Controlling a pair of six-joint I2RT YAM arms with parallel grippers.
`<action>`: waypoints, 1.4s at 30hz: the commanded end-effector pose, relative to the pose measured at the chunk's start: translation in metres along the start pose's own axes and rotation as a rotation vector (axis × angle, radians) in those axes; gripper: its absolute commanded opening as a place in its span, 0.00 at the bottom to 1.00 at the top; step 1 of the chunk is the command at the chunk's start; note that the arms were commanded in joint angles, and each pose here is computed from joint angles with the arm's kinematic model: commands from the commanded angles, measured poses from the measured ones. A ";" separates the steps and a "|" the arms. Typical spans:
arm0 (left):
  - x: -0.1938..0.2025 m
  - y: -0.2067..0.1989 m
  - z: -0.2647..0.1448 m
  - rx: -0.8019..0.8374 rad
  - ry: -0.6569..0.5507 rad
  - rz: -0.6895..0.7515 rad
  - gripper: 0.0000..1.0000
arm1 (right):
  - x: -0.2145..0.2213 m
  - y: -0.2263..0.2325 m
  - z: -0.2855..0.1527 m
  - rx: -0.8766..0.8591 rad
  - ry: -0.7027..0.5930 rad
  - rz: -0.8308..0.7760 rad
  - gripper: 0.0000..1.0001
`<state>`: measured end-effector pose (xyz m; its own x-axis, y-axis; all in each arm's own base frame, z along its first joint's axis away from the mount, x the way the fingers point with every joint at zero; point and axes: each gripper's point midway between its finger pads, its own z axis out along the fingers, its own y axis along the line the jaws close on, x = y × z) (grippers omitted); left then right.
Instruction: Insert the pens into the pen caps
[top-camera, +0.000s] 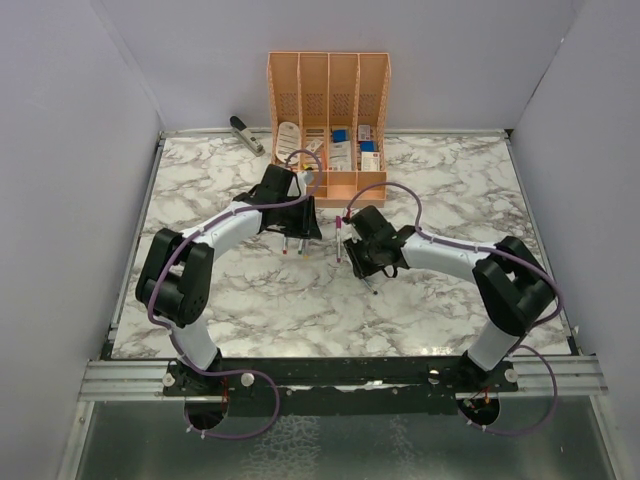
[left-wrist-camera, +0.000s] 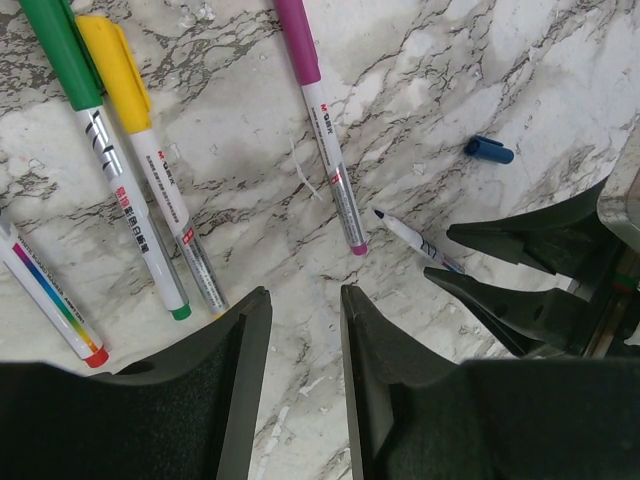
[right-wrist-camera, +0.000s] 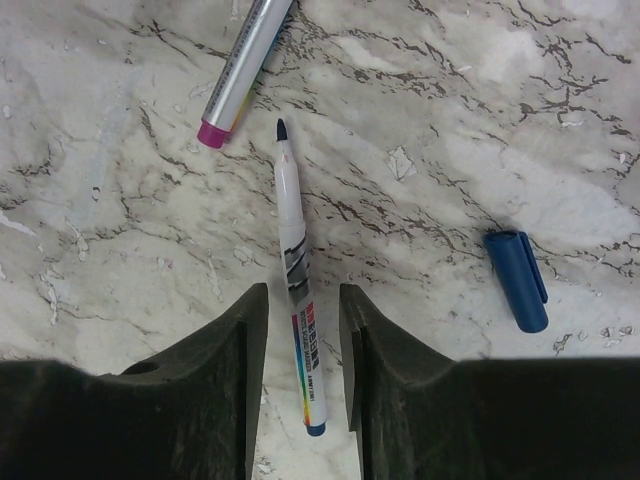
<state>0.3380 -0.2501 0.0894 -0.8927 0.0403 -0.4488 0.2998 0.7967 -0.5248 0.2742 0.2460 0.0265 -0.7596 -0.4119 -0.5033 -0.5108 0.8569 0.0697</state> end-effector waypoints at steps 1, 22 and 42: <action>-0.010 -0.006 -0.007 0.018 -0.047 0.013 0.37 | -0.011 0.004 0.007 -0.001 -0.019 -0.015 0.34; -0.013 -0.006 -0.009 0.053 -0.055 0.030 0.37 | -0.020 -0.001 0.007 0.121 0.023 0.032 0.01; -0.016 -0.104 -0.058 0.540 -0.248 0.305 0.37 | -0.140 -0.040 -0.121 -0.125 -0.681 0.403 0.01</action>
<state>0.3119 -0.2768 0.1538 -0.7432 0.0368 -0.6681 0.5882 0.5118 -0.6262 0.3531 0.2057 0.1484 -0.6268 0.1282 -0.7685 -0.1758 0.9376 0.2998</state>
